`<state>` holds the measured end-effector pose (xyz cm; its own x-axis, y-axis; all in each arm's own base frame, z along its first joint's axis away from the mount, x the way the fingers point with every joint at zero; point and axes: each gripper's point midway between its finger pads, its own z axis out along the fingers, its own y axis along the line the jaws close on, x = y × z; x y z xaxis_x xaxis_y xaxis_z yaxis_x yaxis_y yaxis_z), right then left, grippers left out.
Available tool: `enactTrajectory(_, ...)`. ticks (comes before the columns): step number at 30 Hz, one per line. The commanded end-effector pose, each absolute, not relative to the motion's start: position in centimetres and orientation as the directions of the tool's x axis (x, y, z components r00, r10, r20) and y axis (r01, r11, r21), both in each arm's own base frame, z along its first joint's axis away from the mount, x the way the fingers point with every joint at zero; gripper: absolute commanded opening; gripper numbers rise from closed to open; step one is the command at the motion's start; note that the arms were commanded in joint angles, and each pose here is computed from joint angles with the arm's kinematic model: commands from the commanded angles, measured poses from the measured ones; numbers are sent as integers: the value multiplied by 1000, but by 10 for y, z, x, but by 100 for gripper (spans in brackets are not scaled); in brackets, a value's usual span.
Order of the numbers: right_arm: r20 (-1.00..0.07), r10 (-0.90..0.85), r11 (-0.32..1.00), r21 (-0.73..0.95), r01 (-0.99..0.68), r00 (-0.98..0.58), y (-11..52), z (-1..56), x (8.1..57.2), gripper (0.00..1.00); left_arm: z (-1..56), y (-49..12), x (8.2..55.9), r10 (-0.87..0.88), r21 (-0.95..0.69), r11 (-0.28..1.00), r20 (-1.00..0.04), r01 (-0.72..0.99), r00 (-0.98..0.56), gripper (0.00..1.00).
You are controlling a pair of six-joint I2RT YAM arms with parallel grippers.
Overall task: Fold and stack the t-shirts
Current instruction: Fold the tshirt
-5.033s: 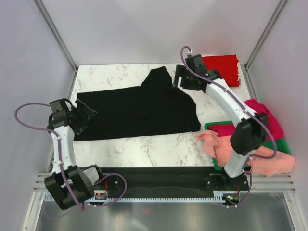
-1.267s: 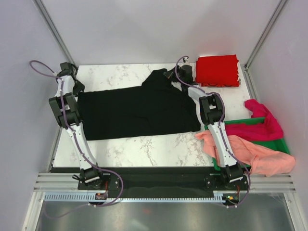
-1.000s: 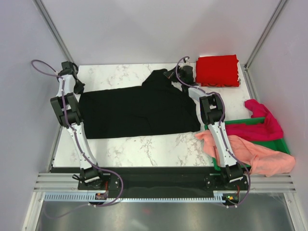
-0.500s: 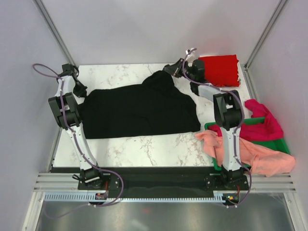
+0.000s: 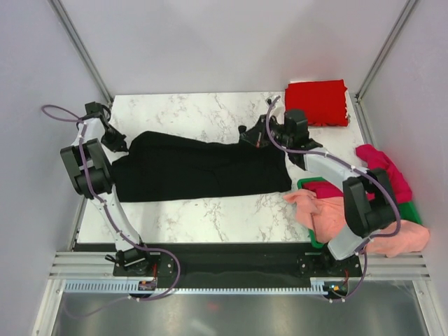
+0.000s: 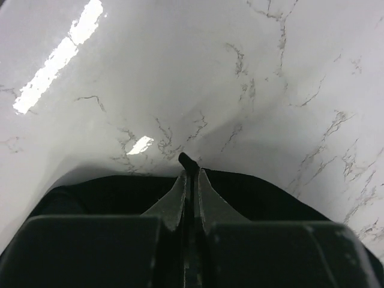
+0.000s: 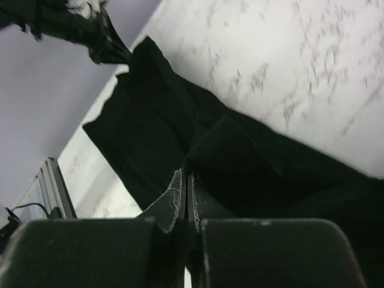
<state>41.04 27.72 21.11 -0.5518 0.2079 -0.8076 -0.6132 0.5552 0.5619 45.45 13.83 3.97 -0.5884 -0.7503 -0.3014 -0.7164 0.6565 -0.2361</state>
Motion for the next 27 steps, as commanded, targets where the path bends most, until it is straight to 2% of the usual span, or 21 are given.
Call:
enactTrajectory(1, -851, 130, 622, 469, -627, -508, 267, 204, 383, 0, 78, 149, 471, -752, -318, 651, -393, -689, -530, 2)
enactTrajectory(9, -823, 92, 696, 455, -555, -560, 252, 159, 348, 0, 106, 164, 483, -731, -317, 663, -472, -678, -493, 2)
enactTrajectory(20, -784, 92, 760, 453, -466, -613, 234, 122, 330, 0, 144, 215, 443, -752, -275, 562, -562, -780, -344, 2)
enactTrajectory(24, -773, 102, 772, 459, -441, -626, 231, 122, 326, 0, 128, 215, 423, -779, -266, 527, -531, -807, -334, 2)
enactTrajectory(27, -749, 112, 804, 455, -383, -654, 222, 117, 323, 0, 122, 209, 413, -805, -304, 517, -491, -800, -334, 6)
